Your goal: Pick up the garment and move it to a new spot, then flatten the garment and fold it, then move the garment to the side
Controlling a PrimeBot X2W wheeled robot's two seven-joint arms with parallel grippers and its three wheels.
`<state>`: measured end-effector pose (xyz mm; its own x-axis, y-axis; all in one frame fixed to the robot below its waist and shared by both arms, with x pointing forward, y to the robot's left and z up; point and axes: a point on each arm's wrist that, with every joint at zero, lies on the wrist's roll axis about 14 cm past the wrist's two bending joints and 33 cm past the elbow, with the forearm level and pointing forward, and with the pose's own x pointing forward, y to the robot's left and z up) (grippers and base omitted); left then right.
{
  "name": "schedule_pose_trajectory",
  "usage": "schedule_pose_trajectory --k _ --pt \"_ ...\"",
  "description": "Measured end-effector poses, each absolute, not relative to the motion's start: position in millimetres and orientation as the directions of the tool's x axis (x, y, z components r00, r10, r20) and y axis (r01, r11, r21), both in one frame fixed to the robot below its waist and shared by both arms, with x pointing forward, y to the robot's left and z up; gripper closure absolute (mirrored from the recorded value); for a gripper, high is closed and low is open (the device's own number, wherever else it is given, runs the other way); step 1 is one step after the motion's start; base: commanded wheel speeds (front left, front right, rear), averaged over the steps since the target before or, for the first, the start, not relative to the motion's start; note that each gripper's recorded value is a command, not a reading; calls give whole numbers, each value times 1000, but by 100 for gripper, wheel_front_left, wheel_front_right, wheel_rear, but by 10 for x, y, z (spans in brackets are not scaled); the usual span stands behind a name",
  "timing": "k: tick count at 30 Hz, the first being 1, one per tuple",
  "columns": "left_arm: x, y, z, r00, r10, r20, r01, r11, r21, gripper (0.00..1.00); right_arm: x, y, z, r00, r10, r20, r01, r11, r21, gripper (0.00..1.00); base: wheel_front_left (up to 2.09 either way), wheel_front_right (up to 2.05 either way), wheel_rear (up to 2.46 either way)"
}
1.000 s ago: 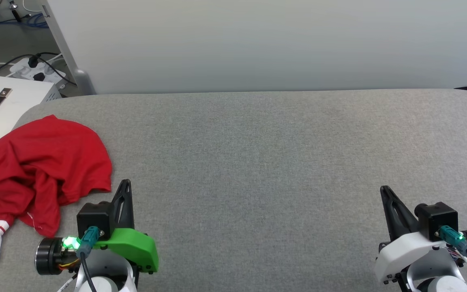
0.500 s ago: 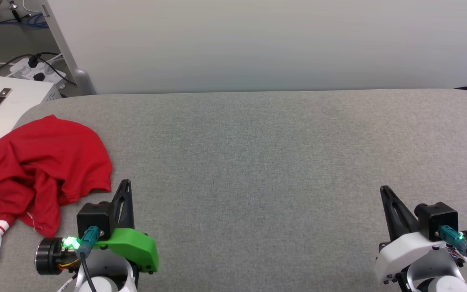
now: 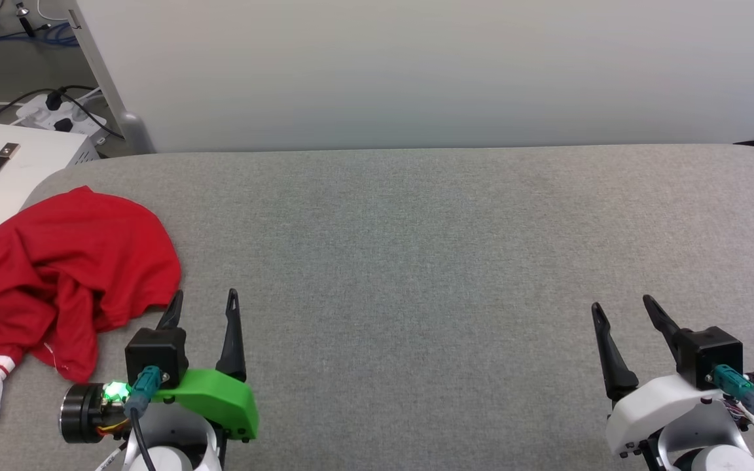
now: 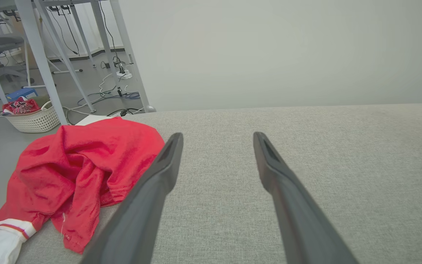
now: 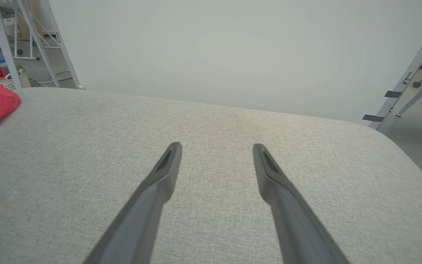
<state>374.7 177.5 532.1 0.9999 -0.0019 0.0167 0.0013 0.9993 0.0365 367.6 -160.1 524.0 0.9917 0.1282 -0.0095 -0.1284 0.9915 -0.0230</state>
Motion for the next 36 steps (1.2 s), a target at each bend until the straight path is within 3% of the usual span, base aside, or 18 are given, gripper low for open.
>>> schedule_pose_trajectory --k 36 --pt "3729 1716 5324 998 -33 61 36 998 -49 0 3683 -1634 5508 987 117 112 -123 991 48 0 0 0 0"
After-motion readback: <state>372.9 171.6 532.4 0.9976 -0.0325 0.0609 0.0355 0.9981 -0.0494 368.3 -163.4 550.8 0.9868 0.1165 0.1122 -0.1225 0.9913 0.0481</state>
